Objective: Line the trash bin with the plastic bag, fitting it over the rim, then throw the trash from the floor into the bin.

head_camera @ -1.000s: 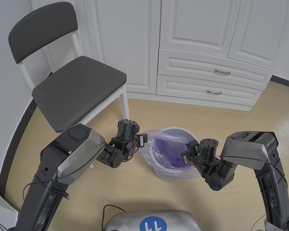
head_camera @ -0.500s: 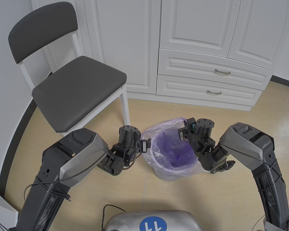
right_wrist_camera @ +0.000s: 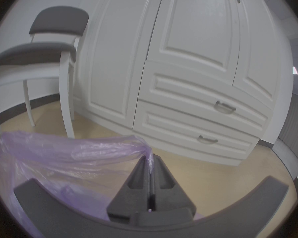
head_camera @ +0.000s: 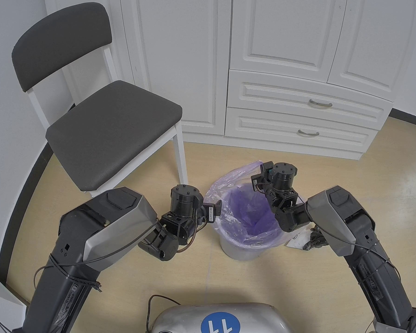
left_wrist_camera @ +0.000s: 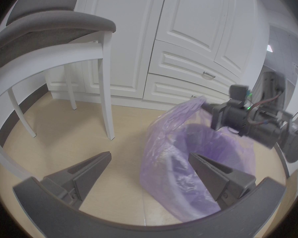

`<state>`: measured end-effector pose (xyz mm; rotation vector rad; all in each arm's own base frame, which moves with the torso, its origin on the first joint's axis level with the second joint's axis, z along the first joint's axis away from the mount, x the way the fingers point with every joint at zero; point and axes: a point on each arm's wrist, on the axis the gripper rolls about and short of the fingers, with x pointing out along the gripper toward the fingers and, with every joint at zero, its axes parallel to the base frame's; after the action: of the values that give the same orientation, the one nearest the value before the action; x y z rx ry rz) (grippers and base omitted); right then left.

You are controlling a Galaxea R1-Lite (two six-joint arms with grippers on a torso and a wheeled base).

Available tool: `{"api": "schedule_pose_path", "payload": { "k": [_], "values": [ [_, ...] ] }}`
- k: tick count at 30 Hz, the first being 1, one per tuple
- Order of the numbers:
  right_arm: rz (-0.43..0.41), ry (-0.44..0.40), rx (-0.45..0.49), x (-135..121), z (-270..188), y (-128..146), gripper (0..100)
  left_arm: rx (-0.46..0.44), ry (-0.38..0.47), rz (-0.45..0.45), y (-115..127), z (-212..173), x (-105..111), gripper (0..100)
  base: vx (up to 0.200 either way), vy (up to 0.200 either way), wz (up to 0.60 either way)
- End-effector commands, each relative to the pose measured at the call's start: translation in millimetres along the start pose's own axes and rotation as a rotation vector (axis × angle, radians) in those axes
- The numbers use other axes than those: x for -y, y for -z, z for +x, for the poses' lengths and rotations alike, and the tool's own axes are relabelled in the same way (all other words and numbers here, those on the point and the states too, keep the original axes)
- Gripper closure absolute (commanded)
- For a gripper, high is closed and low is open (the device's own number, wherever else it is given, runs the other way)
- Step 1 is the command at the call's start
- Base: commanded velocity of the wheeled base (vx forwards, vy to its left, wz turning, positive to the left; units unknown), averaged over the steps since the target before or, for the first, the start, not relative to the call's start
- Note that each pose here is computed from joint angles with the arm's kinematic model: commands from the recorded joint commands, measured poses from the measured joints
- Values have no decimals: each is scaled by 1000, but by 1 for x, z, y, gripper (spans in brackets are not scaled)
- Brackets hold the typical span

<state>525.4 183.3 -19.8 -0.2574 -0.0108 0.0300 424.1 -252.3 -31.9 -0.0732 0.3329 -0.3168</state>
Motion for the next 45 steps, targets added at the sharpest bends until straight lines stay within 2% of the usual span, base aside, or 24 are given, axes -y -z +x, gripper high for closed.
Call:
{"api": "schedule_pose_path", "payload": {
  "k": [1, 6, 7, 10, 15, 18, 21, 24, 26, 30, 31, 36, 38, 41, 43, 45],
  "values": [
    [-15, -12, -42, -7, 2, 28, 100, 11, 21, 2, -7, -9, 6, 0, 0, 0, 0],
    [5, -4, -23, -4, 3, 23, 100, 32, 49, 5, -9, -16, 12, 0, 0, 0, 0],
    [32, 13, -6, -1, 4, 17, 0, 37, 59, 18, -9, -20, 15, 0, 0, 0, 0],
    [66, 26, 22, 3, 5, 7, 0, 44, 69, 37, -9, -24, 17, 0, 0, 0, 0],
    [102, 72, 74, 16, 7, -22, 0, 62, 94, 121, -7, -33, 18, 0, 0, 0, 0],
    [91, 46, 5, 22, -10, -27, 0, 77, 104, 145, -9, -38, 22, 0, 0, 0, 0],
    [115, -23, -84, 25, -38, -35, 0, 87, 118, 148, -16, -45, 28, 0, 0, 0, 0],
    [145, -88, -125, 30, -60, -45, 0, 93, 125, 149, -20, -49, 36, 0, 0, 0, 0],
    [151, -94, -138, 33, -67, -49, 0, 93, 129, 151, -21, -51, 39, 0, 0, 0, 0],
    [149, -104, -180, 38, -84, -48, 0, 44, 124, 165, -20, -57, 44, 0, 0, 0, 0],
    [154, -106, -204, 40, -91, -46, 0, -14, 108, 180, -20, -67, 42, 0, 0, 0, 0],
    [157, -103, -218, 43, -93, -47, 0, -99, 127, 223, -17, -102, 41, 0, 0, 0, 0],
    [155, -105, -220, 43, -93, -47, 0, -80, 182, 243, -17, -116, 43, 0, 0, 0, 0],
    [154, -102, -223, 45, -95, -48, 0, 47, 288, 256, -21, -125, 46, 0, 0, 0, 0],
    [156, -99, -219, 47, -95, -49, 0, 95, 302, 262, -22, -126, 46, 0, 0, 0, 0],
    [158, -93, -214, 51, -94, -53, 0, 78, 298, 277, -22, -127, 45, 0, 0, 0, 0]
  ]
}}
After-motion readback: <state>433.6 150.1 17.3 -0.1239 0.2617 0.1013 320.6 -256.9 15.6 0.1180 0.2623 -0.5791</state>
